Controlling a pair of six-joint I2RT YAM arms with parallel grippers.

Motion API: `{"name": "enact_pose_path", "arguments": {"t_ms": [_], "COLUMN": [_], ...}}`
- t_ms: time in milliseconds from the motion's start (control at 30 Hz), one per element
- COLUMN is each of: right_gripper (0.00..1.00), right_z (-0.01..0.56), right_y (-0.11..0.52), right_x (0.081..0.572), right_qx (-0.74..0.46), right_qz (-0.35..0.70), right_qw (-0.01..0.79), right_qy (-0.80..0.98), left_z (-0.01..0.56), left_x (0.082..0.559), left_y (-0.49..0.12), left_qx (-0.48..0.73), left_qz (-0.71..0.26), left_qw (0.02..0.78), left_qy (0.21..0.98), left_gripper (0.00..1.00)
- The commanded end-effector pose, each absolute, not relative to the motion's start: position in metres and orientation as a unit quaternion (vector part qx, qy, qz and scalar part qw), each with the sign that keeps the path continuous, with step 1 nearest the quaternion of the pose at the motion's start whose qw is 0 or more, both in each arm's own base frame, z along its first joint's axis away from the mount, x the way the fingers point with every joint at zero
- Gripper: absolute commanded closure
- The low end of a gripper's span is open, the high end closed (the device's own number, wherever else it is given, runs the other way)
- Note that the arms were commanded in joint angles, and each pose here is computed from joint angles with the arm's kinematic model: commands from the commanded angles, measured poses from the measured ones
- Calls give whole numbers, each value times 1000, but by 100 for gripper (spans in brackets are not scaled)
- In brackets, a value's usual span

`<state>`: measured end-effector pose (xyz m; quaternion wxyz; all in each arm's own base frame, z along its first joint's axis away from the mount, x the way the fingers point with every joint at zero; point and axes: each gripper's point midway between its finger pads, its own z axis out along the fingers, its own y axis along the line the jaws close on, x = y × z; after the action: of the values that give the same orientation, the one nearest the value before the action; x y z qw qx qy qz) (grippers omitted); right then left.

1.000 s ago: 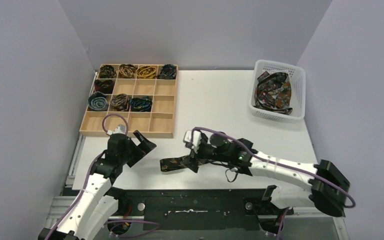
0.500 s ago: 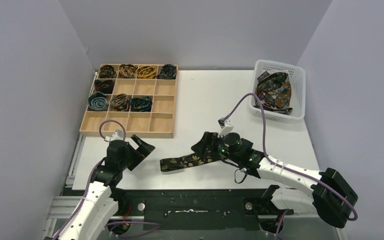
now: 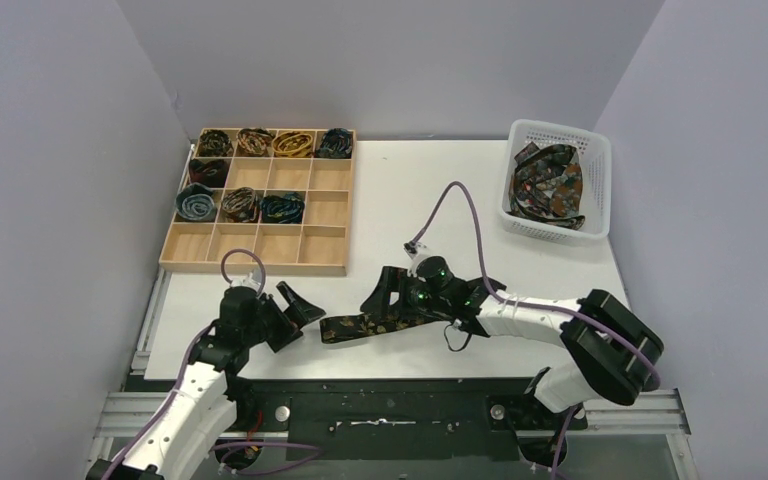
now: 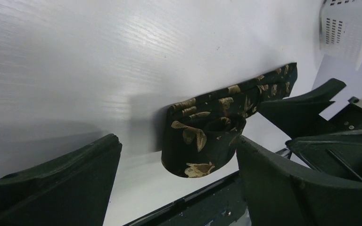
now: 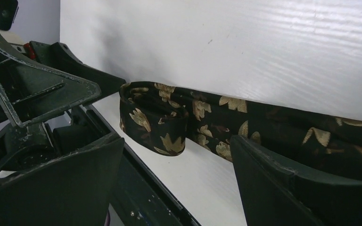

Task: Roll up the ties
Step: Roll the tie at the center of the board.

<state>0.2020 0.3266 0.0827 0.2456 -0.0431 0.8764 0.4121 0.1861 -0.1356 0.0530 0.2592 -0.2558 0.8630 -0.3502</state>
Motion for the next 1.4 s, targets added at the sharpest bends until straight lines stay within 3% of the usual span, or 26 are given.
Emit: {"name": "enact_pose_path", "arguments": {"t_ms": [0,100,633,1367], "right_gripper": [21,34,64,75], "right_z": [99,96,80,65], "right_y": [353,359,365,368], "right_x": [193,191,183,191], "right_qx": [-55,-59,-58,-43], "right_qz": [478,482,474,465], "right_qw": [216,202,180,161], "right_qy": [849,851,860,869], "left_z": [67,65,59,52], "left_x": [190,188,171,168], "left_y": [-151,-153,-166,-174], "left_qx": [-224,-217,-185,-162], "left_qz": [-401,-407,-414,-421], "left_qw": [264,258,253,244], "left_qy": [848,849,855,858], "left_gripper": [12,14,18,29]}}
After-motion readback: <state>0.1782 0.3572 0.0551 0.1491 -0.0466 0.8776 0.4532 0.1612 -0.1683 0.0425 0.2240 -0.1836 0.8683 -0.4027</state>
